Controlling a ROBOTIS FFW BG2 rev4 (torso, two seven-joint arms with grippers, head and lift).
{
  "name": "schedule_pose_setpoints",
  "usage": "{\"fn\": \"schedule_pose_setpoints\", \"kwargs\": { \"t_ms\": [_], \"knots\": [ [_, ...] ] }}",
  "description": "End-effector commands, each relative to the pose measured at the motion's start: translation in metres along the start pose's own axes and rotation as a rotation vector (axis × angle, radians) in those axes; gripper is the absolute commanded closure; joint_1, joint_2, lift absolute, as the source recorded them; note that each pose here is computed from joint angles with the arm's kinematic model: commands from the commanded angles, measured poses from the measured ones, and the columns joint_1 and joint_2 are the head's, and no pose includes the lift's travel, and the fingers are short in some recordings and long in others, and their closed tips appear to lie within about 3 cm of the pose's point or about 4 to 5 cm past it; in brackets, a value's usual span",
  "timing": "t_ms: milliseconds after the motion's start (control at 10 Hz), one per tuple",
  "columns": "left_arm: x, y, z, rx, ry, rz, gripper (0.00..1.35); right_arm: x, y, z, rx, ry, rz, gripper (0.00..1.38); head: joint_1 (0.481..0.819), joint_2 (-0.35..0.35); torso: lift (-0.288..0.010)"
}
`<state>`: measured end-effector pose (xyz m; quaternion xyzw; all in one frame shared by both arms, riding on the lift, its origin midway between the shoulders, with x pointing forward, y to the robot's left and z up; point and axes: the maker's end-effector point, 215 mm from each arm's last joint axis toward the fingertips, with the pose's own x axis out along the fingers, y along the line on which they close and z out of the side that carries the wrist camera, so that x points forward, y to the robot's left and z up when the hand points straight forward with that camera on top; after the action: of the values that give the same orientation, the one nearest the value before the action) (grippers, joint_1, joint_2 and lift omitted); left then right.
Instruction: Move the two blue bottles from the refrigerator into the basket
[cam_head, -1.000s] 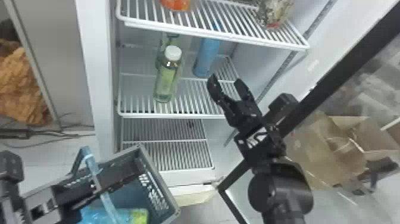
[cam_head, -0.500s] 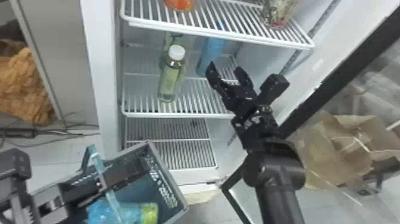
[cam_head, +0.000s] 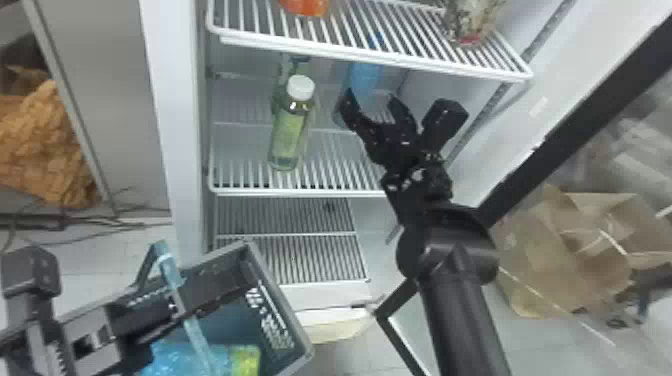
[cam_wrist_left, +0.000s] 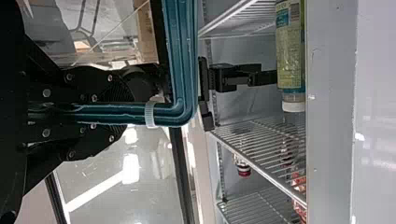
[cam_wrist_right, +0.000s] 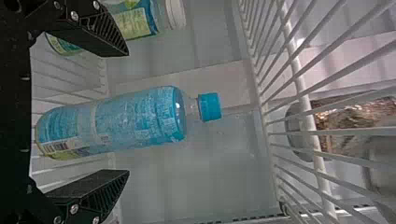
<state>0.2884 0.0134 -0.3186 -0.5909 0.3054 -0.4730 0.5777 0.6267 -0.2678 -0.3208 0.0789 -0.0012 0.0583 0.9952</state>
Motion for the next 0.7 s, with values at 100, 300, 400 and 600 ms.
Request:
{"fn": "schedule_pose_setpoints", "kwargs": {
  "t_ms": [100,300,400,600],
  "knots": [
    [-0.001,0.0,0.0,-0.001,0.001,-0.001,1.2,0.018,-0.004,-0.002,-0.032,0.017,-0.016,0.17,0.695,-0.301,-0.22],
    [0.0,-0.001,0.0,0.0,0.003,-0.002,1.2,0.03,-0.006,-0.006,-0.032,0.031,-0.029,0.17,0.695,-0.298,-0.22],
    [0.0,-0.001,-0.001,0.0,0.006,-0.001,1.2,0.036,-0.005,-0.009,-0.031,0.04,-0.034,0.17,0.695,-0.296,-0.22],
    [0.0,-0.001,0.0,0.002,0.007,-0.001,1.2,0.05,-0.004,-0.01,-0.039,0.053,-0.035,0.22,0.695,-0.29,-0.22]
  ]
}}
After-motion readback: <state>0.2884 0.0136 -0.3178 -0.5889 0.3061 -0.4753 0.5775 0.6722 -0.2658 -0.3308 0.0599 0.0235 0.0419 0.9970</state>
